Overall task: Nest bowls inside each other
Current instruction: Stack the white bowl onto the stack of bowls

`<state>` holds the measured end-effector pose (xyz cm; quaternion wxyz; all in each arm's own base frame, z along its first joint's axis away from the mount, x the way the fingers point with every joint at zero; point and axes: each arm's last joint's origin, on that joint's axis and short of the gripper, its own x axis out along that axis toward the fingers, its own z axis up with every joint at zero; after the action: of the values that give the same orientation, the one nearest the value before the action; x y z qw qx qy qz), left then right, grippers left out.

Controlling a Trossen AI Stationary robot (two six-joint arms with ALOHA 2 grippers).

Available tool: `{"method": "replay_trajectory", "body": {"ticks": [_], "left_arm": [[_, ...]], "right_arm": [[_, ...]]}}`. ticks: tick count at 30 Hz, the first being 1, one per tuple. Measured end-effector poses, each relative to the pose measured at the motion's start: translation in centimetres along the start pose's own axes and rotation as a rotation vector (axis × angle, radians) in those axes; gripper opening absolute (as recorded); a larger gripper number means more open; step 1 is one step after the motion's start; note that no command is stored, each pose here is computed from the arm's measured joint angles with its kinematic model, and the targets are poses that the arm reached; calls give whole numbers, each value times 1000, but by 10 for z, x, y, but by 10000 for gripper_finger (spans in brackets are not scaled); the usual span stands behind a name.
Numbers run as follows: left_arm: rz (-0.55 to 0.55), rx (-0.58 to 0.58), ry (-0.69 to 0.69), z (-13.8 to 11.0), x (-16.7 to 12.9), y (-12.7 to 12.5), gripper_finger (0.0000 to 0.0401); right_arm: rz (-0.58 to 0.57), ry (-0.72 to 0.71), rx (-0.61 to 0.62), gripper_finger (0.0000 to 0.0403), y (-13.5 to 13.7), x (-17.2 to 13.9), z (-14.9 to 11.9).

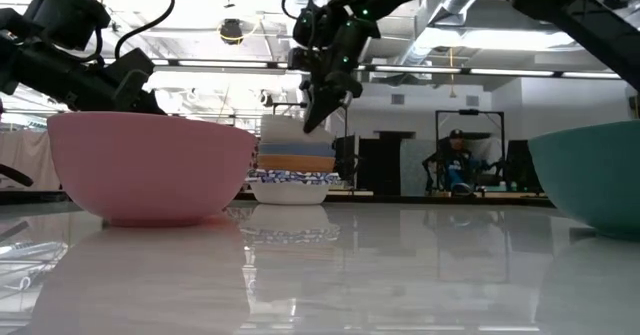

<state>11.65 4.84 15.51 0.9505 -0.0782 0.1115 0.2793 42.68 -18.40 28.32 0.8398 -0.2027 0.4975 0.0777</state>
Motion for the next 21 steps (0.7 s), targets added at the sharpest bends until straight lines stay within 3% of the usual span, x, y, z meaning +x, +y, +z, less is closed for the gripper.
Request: {"method": "replay_trajectory", "body": {"ticks": [21], "left_arm": [[0, 1, 0, 0, 0, 0, 148]], "right_arm": [[40, 44, 18, 14, 0, 18, -7]]}}
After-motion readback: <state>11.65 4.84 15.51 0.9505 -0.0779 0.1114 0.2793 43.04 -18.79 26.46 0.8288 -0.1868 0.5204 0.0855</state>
